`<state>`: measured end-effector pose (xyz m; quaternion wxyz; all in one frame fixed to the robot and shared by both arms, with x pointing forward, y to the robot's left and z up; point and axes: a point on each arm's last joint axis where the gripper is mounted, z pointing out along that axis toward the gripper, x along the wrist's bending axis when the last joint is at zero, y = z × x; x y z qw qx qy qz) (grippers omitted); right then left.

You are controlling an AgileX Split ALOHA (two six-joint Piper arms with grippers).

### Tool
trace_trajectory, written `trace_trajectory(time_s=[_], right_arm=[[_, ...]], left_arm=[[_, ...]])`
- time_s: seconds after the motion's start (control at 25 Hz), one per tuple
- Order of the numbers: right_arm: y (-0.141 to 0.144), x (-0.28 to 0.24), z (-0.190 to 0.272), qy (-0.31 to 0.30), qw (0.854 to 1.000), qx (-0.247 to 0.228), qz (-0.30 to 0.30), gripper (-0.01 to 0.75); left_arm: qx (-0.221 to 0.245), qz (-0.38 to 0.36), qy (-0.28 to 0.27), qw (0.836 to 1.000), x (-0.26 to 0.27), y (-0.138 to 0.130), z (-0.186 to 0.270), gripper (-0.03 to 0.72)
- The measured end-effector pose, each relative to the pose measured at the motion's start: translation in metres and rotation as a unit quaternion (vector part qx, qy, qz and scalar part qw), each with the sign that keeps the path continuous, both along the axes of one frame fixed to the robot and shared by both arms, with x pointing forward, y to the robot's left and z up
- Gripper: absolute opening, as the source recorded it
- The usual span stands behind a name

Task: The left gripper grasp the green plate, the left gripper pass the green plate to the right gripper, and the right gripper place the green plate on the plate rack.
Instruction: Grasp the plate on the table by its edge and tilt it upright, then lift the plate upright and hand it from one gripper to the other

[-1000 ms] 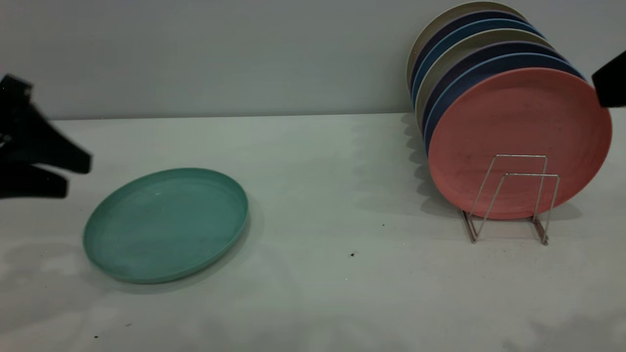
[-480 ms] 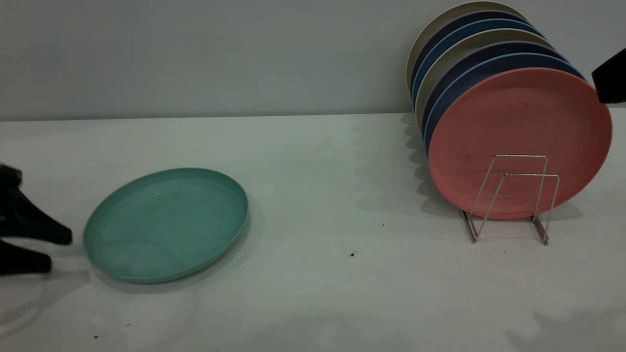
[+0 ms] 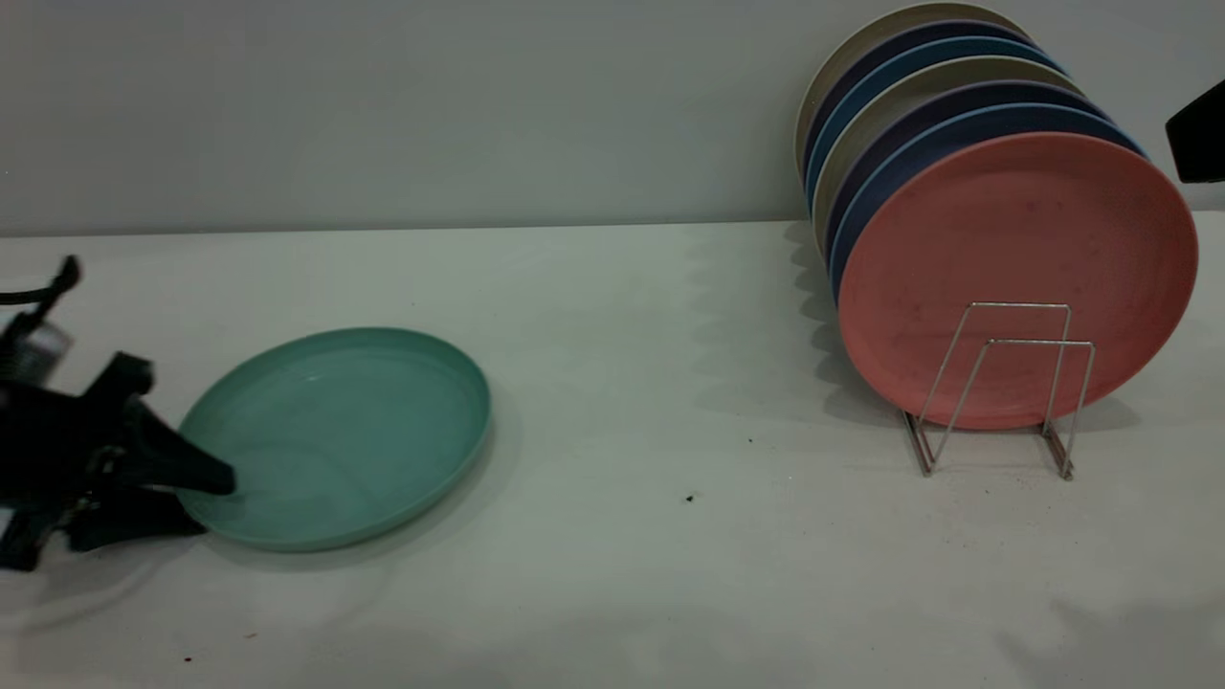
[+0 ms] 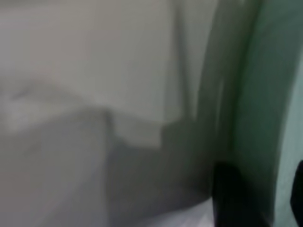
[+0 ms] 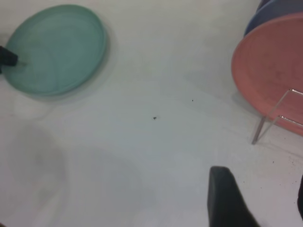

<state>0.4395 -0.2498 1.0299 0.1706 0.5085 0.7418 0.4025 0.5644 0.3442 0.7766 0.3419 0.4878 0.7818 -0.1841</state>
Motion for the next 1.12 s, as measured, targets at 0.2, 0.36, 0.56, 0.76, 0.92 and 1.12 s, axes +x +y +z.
trace_trajectory(time_s=[0.2, 0.36, 0.56, 0.76, 0.92, 1.12], right_arm=[[0.000, 0.000, 0.000, 0.000, 1.000, 0.001, 0.000, 0.386], [0.000, 0.000, 0.000, 0.002, 1.000, 0.002, 0.000, 0.386], [0.005, 0.005, -0.010, 0.040, 0.999, 0.031, 0.007, 0.386], [0.010, 0.026, -0.039, 0.088, 0.995, 0.051, 0.012, 0.386], [0.017, 0.043, -0.066, 0.118, 0.989, 0.084, 0.027, 0.386], [0.022, 0.060, -0.095, 0.124, 0.985, 0.118, 0.032, 0.386]], left_arm=[[0.000, 0.007, 0.009, 1.000, 0.008, -0.007, 0.001, 0.087], [0.010, -0.013, 0.005, 1.000, 0.010, -0.006, 0.002, 0.018], [0.066, -0.054, -0.035, 0.996, 0.020, 0.000, 0.026, 0.016], [0.116, -0.113, -0.098, 0.982, 0.033, -0.017, 0.067, 0.016], [0.123, -0.160, -0.129, 0.971, 0.036, -0.055, 0.089, 0.015], [0.108, -0.206, -0.128, 0.964, 0.032, -0.103, 0.094, 0.015]])
